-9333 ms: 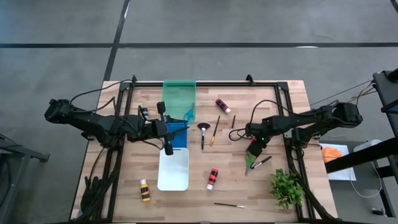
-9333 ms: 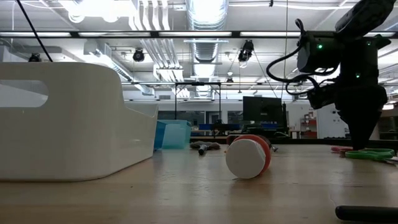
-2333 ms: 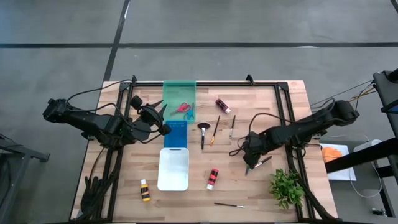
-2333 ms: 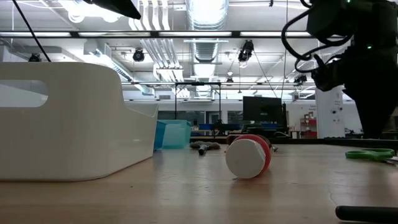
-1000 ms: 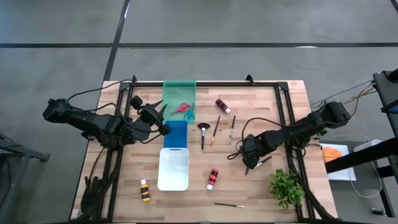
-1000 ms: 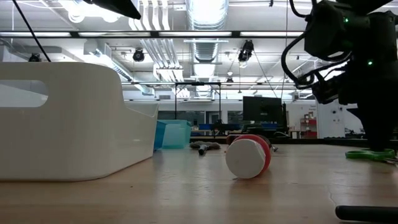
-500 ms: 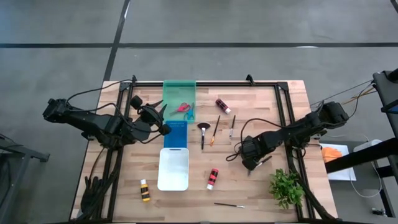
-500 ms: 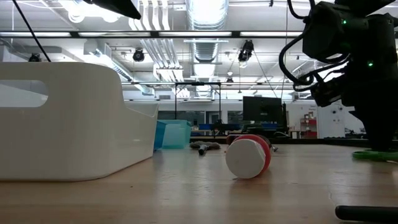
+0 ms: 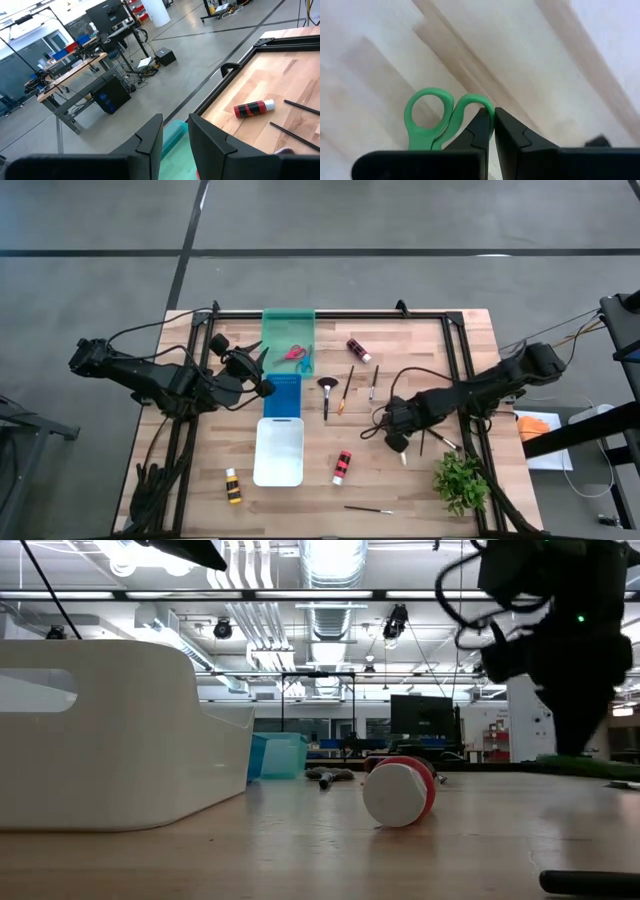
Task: Pick & Place Paint Supplies
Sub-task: Put the green scissors into the green bin
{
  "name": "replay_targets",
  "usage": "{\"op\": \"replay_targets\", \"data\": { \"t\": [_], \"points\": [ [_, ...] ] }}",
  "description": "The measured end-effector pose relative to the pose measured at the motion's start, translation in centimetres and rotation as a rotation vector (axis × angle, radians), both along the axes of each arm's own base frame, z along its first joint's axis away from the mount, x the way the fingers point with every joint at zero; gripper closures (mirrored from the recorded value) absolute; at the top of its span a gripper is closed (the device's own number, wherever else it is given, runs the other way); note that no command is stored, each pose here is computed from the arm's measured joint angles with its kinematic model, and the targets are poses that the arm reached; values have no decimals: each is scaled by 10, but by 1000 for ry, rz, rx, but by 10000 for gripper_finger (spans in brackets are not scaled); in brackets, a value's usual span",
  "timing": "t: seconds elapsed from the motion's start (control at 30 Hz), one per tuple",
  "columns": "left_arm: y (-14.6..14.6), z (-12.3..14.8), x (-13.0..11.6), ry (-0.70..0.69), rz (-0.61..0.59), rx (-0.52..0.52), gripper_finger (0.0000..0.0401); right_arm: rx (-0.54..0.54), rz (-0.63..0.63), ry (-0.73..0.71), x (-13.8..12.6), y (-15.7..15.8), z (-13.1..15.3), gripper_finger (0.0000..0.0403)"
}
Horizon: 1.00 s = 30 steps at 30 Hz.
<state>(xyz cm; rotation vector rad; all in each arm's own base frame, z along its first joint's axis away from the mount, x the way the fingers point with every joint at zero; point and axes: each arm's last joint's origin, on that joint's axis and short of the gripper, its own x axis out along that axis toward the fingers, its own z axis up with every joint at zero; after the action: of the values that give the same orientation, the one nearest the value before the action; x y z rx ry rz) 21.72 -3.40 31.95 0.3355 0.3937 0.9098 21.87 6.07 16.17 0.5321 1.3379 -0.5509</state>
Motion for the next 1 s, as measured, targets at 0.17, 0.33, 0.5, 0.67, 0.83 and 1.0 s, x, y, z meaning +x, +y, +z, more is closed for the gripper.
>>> {"op": "replay_targets", "data": {
  "t": [0.17,0.33,0.5,0.67,0.83,1.0],
  "points": [
    [0,0,0,-1,0,0,301,-54,46,-142,12,-6,25,392],
    [0,0,0,-4,0,-1,301,-125,96,-303,28,-21,44,393],
    [0,1,0,-7,0,-1,301,-190,152,-384,43,-42,47,393],
    [0,1,0,8,-2,9,301,-270,155,-506,61,-71,49,393],
    [0,1,0,12,-3,11,301,-331,163,-686,79,-107,57,394],
    [0,1,0,15,-3,13,301,-343,167,-790,102,-150,68,394]
  ]
}}
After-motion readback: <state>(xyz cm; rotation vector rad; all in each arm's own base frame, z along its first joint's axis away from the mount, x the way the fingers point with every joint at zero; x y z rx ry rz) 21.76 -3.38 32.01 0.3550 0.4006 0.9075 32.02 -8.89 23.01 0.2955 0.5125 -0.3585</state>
